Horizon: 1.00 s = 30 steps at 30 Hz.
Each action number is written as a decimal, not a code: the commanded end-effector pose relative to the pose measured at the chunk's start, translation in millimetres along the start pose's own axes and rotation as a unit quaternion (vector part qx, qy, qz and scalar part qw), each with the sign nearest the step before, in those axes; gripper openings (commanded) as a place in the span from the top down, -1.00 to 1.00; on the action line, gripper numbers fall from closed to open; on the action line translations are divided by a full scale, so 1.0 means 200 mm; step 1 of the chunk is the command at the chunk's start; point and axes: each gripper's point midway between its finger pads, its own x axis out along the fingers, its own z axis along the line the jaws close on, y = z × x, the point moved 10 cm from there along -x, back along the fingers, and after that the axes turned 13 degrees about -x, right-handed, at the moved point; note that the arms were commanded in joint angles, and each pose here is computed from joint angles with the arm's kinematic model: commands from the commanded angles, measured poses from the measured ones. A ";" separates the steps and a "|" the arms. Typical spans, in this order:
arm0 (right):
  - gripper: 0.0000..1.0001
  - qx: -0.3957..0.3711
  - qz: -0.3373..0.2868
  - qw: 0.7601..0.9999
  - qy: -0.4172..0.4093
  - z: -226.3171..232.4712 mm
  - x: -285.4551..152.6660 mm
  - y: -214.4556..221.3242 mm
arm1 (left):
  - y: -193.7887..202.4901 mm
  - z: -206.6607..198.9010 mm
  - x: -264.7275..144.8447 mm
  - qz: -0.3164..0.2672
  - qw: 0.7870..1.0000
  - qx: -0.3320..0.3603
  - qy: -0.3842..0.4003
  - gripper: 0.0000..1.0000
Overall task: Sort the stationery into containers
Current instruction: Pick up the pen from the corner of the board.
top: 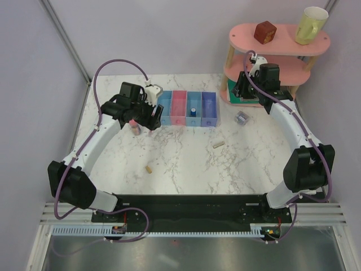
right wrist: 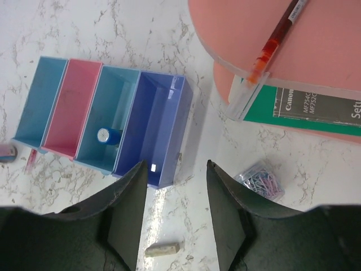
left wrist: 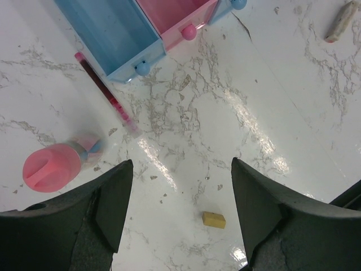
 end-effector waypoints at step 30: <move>-0.19 0.042 -0.054 0.993 0.097 -0.14 0.28 -0.07 | -0.08 -0.05 -0.07 -0.020 0.999 0.028 0.018 -0.56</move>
